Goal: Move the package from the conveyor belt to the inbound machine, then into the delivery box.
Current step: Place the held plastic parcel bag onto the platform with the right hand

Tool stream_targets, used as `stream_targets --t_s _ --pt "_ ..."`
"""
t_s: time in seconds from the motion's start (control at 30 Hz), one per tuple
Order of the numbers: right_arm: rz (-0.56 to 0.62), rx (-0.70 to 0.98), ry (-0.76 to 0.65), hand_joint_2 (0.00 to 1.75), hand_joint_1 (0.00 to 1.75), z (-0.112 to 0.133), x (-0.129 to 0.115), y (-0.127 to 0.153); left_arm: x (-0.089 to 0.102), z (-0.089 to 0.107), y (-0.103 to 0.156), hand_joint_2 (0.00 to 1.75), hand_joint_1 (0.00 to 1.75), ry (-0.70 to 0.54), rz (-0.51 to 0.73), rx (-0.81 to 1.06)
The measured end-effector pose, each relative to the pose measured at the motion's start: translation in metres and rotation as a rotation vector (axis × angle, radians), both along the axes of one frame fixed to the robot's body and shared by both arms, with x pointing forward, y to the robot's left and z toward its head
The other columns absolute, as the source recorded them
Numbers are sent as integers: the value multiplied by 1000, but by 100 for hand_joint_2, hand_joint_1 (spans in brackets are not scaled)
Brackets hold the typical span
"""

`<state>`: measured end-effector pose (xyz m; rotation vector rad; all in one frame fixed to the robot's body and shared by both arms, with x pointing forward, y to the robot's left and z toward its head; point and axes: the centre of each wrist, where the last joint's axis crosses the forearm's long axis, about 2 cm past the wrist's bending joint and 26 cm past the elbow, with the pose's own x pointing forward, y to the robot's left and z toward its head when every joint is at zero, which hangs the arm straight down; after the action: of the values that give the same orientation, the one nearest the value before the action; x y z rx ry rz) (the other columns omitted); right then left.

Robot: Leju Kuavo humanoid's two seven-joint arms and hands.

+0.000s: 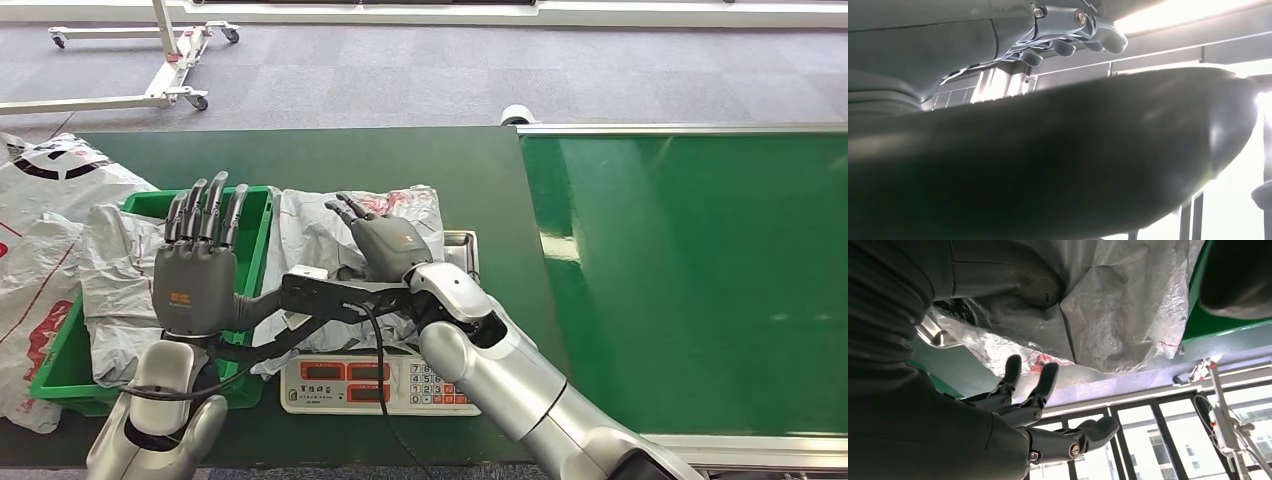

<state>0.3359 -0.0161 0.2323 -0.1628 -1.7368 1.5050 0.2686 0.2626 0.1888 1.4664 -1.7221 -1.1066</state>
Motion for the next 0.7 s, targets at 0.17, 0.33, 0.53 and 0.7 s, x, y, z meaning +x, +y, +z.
stream_targets --t_s 0.17,0.33,0.53,0.7 --pt "18 15 4 175 0 4 -2 -4 -1 3 0 0 0 -22 -2 1" --pt "25 27 -12 0 0 9 -4 -7 -2 4 1 0 0 -22 -22 -11" --pt "4 80 -88 0 0 19 -6 -22 -8 6 5 0 0 17 -87 -55" --pt "-22 153 -123 175 0 15 -5 -44 -1 21 10 87 0 13 -121 -34"
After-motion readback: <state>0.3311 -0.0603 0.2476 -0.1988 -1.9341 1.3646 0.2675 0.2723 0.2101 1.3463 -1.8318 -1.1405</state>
